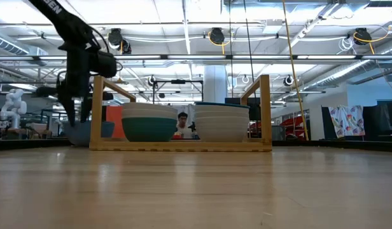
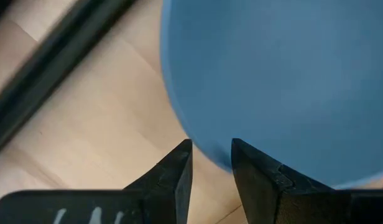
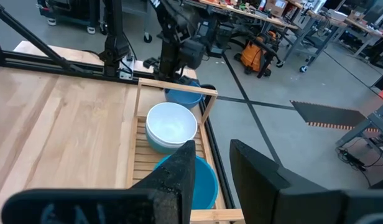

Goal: Place and stack bowls onto a shelf
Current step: Stack the blue bowl on top of the white bowl on the shelf

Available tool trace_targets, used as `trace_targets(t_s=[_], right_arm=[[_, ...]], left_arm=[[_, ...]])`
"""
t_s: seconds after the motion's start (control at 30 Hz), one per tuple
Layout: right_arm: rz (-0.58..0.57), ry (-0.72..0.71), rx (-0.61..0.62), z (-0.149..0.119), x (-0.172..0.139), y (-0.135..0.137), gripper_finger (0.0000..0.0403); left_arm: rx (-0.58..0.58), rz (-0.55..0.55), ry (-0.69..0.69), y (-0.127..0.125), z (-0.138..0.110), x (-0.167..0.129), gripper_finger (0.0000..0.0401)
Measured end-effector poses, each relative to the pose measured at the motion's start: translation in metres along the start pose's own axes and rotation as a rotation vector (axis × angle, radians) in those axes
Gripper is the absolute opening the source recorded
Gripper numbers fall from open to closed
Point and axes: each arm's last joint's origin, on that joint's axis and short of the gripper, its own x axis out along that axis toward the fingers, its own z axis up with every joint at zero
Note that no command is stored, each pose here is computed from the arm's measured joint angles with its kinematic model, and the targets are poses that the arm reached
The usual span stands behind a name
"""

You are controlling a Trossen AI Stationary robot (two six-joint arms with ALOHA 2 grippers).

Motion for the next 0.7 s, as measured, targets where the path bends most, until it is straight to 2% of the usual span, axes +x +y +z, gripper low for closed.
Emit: trace_targets(t_s=[0.13, 0.47, 0.7], right_arm=[[-0.008, -0.018, -0.007, 0.0018, 0.0000, -0.0008, 0.0096], [-0.012, -0.026, -0.010, 0.0026, 0.0000, -0.0012, 0.0096], [-0.012, -0.026, 0.007, 0.0027, 0.0000, -0.0012, 0.0096]], left_arm=[[0.000, 0.010, 0.020, 0.0051, -0.0012, 0.0092, 0.0115], [0.059, 0.007, -0.001, 0.0056, 0.0046, 0.0098, 0.0115], [0.056, -0.024, -0.019, 0.0026, 0.0066, 0.0098, 0.0114]])
